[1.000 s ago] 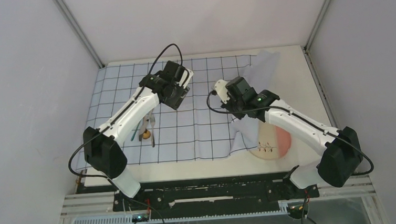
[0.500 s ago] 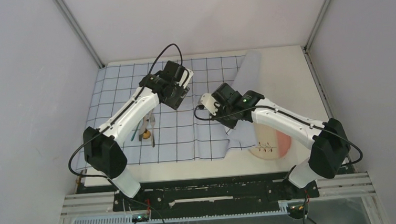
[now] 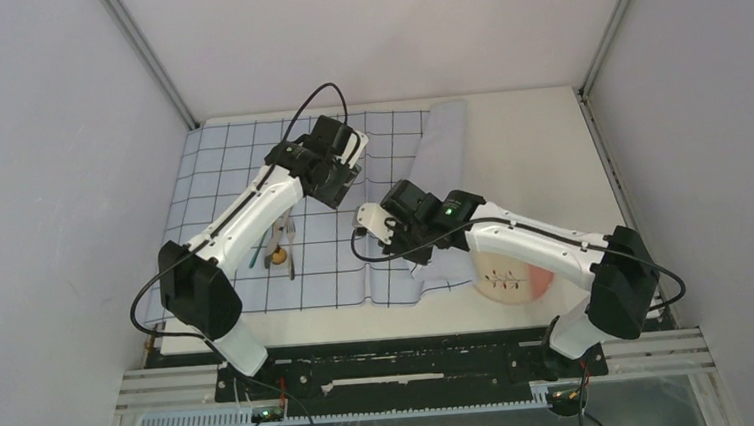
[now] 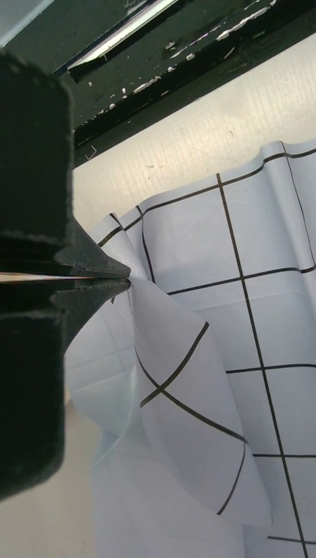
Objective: Set the dinner table for one person
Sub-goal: Fold the napkin at the center of the board.
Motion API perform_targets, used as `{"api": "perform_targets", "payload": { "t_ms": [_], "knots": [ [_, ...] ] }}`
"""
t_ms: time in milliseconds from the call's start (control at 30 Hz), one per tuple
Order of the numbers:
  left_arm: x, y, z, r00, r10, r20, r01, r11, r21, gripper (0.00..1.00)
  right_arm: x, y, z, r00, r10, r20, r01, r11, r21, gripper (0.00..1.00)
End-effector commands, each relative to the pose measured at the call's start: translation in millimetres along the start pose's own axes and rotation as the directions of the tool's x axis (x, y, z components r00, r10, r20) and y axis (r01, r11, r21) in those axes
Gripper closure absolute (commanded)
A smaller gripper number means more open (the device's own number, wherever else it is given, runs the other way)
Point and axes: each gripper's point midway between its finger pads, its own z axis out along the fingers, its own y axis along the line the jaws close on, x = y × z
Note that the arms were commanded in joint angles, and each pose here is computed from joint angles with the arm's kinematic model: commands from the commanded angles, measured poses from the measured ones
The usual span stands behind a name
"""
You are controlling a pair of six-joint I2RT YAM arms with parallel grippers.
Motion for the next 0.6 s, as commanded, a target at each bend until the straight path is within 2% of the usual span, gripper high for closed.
{"api": "perform_targets", "payload": {
  "t_ms": [0, 67, 100, 167, 300, 367, 567],
  "knots": [
    [-7, 3, -9, 0.999, 0.004, 0.049, -0.004, 1.000, -0.008, 0.42, -9, 0, 12, 1.000, -0.009, 0.005, 0.009, 1.000, 0.001, 1.00],
    [-7, 4, -10, 0.999, 0.006, 0.050, -0.006, 1.000, -0.011, 0.42, 2, 0, 20, 0.999, 0.005, -0.041, -0.005, 1.000, -0.006, 0.98],
    [-7, 4, -10, 0.999, 0.007, 0.052, -0.007, 1.000, -0.012, 0.42, 6, 1, 24, 0.998, 0.020, -0.054, -0.021, 0.999, -0.024, 0.87],
    [-6, 4, -11, 0.999, 0.008, 0.051, -0.007, 1.000, -0.013, 0.42, 11, 6, 28, 0.996, 0.042, -0.073, -0.045, 0.998, -0.050, 0.74],
    [-5, 4, -10, 0.999, 0.008, 0.045, -0.008, 1.000, -0.011, 0.42, 0, 6, 17, 0.997, 0.072, -0.011, -0.072, 0.996, -0.059, 0.47],
    [-6, 3, -10, 0.999, 0.008, 0.050, -0.008, 1.000, -0.006, 0.42, -9, -3, 4, 0.996, 0.083, 0.045, -0.081, 0.996, -0.024, 0.38],
    [-13, 2, -15, 0.997, 0.006, 0.073, -0.007, 1.000, 0.010, 0.42, -36, -42, -54, 0.962, 0.137, 0.234, -0.156, 0.986, 0.065, 0.27]
  ]
}}
